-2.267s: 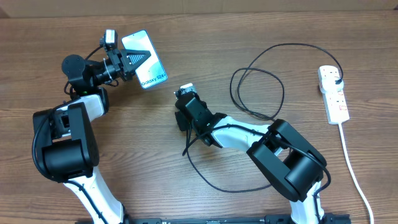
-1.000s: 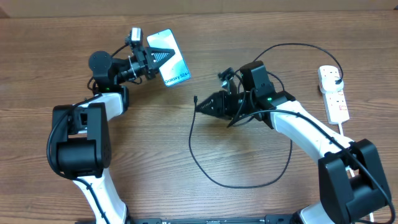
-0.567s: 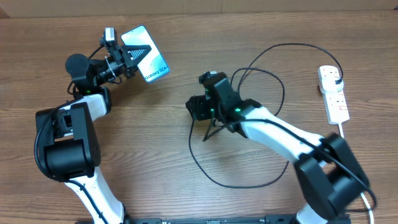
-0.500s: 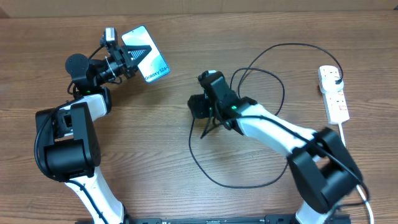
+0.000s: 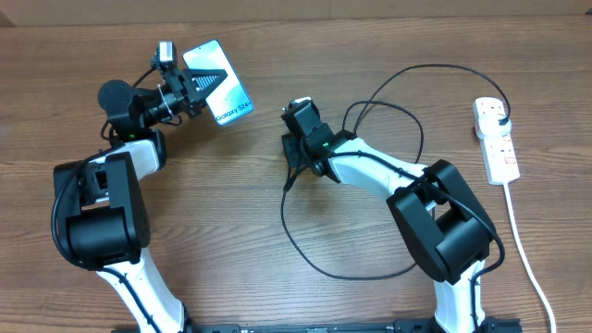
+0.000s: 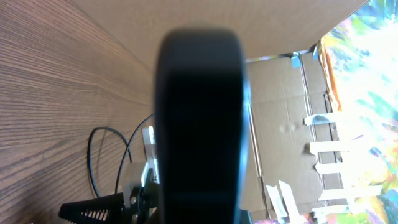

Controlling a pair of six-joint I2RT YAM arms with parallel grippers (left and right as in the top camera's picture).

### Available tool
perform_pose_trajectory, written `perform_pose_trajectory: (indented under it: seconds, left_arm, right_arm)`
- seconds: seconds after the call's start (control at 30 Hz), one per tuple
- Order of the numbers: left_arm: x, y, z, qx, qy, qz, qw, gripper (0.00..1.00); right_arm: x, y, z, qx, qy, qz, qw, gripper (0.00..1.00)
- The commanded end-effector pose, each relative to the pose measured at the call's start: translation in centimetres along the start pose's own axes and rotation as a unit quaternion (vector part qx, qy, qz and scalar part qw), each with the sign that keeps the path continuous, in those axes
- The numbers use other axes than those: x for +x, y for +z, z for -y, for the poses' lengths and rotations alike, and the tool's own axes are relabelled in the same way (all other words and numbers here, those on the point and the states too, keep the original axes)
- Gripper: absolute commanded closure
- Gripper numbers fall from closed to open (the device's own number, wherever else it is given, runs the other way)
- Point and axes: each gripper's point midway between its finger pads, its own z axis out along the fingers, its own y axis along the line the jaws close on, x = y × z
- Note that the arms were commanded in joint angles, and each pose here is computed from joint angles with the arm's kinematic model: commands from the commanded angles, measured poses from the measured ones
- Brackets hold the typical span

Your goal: Plug charger to phone and switch on socket

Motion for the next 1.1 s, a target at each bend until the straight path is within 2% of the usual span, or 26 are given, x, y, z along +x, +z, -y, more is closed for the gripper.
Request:
perform_pose_trajectory:
  seconds: [0.0,0.27,0.33,0.57,0.67,0.73,0.9,1.07]
  left_arm:
    - [-0.3,0.0,1.1,0.005,0.033,-0.005,0.999,0.96]
    - [-0.3,0.0,1.1,0.005,0.036,-0.005,0.999,0.96]
    - [-0.2,0.0,1.1,0.005,0.036,-0.007,0.999,0.96]
    - [-0.2,0.0,1.1,0.005,0.036,-0.008,0.999,0.95]
    - [-0.2,0.0,1.1,0.005,0.036,-0.008,0.999,0.96]
    - [-0.2,0.0,1.1,0.005,0.036,-0.008,0.999,0.96]
    - [-0.2,0.0,1.1,0.005,0.037,-0.008,0.999,0.96]
    - [-0.2,-0.1,1.1,0.005,0.04,-0.007,0.999,0.96]
  right_arm:
    - [-0.8,-0.2,-1.2,-0.008,-0.012,0.01,1.0,0.49]
    - [1.4,1.4,-1.6,-0.014,-0.019,-0.021,0.999,0.5]
    - [1.8,1.7,-1.5,-0.012,-0.019,-0.029,0.999,0.54]
    - [2.1,1.8,-1.4,-0.01,-0.012,-0.033,0.999,0.81]
    - [2.4,1.8,-1.3,-0.008,0.001,-0.04,0.999,0.87]
    - [2.8,1.8,-1.4,-0.009,0.005,-0.047,0.999,0.96]
    - [3.7,1.2,-2.4,-0.051,0.041,-0.084,0.994,0.96]
    - [1.5,-2.5,-4.5,-0.185,0.086,-0.107,0.973,0.96]
